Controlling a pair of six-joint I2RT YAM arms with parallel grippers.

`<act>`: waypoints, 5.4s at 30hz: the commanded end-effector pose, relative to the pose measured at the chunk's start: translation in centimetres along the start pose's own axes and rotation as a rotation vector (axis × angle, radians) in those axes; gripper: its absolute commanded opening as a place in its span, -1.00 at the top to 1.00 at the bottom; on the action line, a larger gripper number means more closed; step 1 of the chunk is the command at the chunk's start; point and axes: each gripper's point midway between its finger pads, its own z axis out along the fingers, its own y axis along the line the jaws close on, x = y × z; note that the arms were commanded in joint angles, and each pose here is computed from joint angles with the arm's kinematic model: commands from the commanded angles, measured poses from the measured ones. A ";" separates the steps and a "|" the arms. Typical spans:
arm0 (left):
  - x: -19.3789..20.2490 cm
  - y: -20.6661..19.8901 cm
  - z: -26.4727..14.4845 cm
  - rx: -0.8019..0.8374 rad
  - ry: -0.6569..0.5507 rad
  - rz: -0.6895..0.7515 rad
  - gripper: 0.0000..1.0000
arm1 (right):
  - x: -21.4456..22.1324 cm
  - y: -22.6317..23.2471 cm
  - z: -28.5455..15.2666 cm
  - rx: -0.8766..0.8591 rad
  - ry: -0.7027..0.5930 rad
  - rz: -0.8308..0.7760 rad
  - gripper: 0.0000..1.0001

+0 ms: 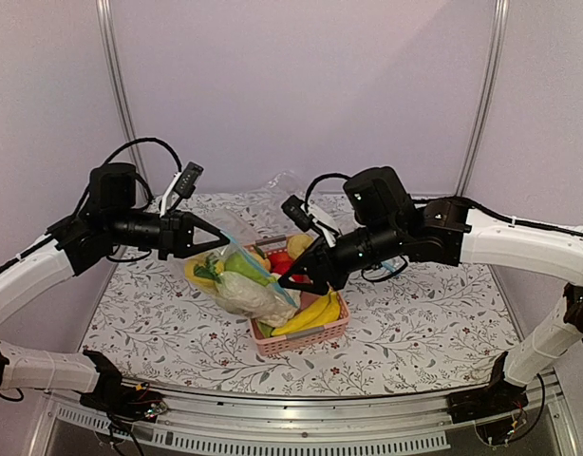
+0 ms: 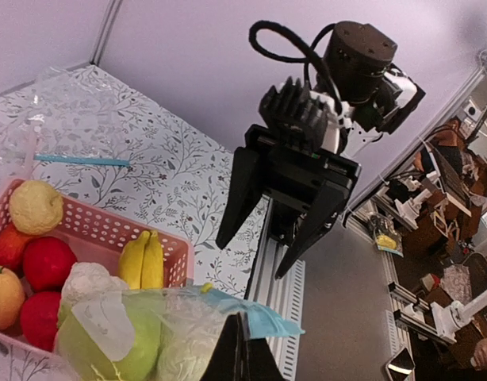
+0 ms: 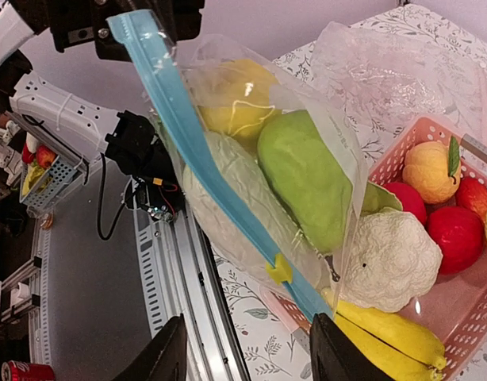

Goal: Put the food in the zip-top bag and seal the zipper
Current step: Zip the zipper on the zipper food storage bag, then hold the zipper from the zipper food storage bag, then zip the zipper on the zipper food storage bag.

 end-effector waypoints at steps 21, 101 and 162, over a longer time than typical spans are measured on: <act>1.2 0.8 0.5 0.000 0.048 -0.025 1.00 | 1.8 -1.6 3.2 0.012 0.019 -0.006 0.22; 1.0 1.4 0.8 -0.017 0.056 -0.055 1.00 | 0.8 -4.5 3.9 -0.122 0.079 -0.107 0.86; -1.4 9.1 -5.0 -0.364 -0.067 -0.122 1.00 | 6.2 -7.0 0.5 0.098 0.215 0.029 0.85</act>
